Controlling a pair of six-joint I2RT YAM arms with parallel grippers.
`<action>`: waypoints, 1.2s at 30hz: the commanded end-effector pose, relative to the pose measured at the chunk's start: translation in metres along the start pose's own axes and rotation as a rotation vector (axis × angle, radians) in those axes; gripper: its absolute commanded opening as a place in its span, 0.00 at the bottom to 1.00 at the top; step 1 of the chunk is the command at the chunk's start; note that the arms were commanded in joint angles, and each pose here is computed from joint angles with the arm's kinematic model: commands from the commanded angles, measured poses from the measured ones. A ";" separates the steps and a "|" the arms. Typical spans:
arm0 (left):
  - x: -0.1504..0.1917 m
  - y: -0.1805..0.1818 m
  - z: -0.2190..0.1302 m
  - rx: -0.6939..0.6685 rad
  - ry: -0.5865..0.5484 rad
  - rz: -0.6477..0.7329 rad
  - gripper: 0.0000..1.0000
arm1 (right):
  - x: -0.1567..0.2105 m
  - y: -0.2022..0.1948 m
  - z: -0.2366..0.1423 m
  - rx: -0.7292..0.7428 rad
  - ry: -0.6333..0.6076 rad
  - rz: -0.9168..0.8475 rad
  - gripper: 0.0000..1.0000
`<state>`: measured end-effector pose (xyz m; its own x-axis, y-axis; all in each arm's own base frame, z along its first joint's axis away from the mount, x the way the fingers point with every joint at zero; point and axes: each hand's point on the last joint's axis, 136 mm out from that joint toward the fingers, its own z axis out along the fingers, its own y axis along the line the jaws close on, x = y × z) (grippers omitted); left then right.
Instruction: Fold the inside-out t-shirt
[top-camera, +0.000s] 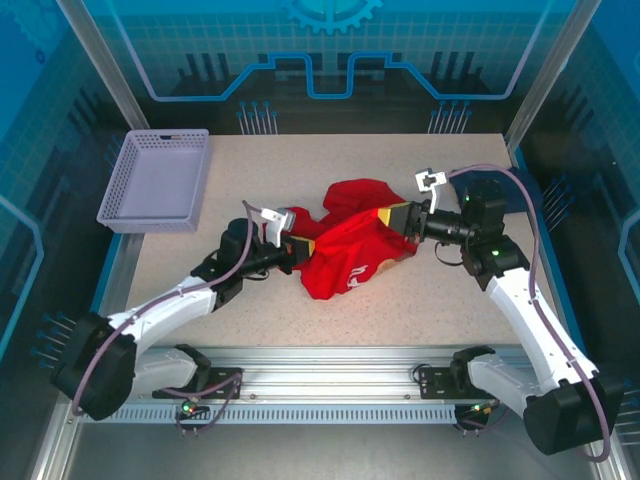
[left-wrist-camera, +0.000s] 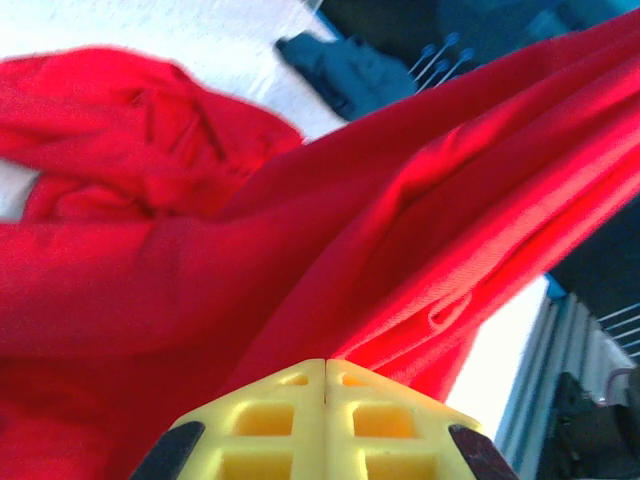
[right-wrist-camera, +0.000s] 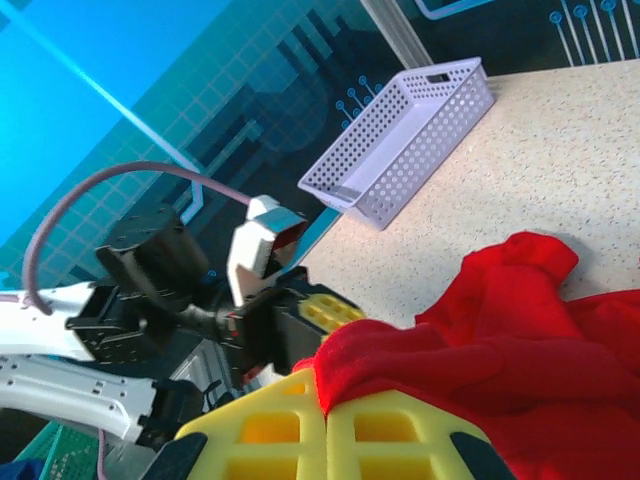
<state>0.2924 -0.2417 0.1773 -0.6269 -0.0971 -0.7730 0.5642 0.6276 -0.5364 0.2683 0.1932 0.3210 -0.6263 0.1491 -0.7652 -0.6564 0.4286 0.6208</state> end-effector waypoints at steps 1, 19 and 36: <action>0.008 0.020 0.005 -0.075 0.002 -0.004 0.00 | -0.016 0.012 -0.009 -0.024 -0.031 -0.031 0.00; -0.006 -0.064 -0.004 0.369 -0.022 0.013 0.00 | 0.043 -0.043 0.036 0.174 0.197 0.053 0.00; 0.002 -0.013 0.035 -0.126 0.111 0.283 0.66 | 0.043 -0.037 0.039 0.099 0.196 0.052 0.00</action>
<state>0.2888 -0.2787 0.1817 -0.5452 0.0883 -0.8337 0.6611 0.6568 -0.3627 0.2821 0.2163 0.2492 -0.7512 0.0037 -0.6600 -0.5545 0.5389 0.6341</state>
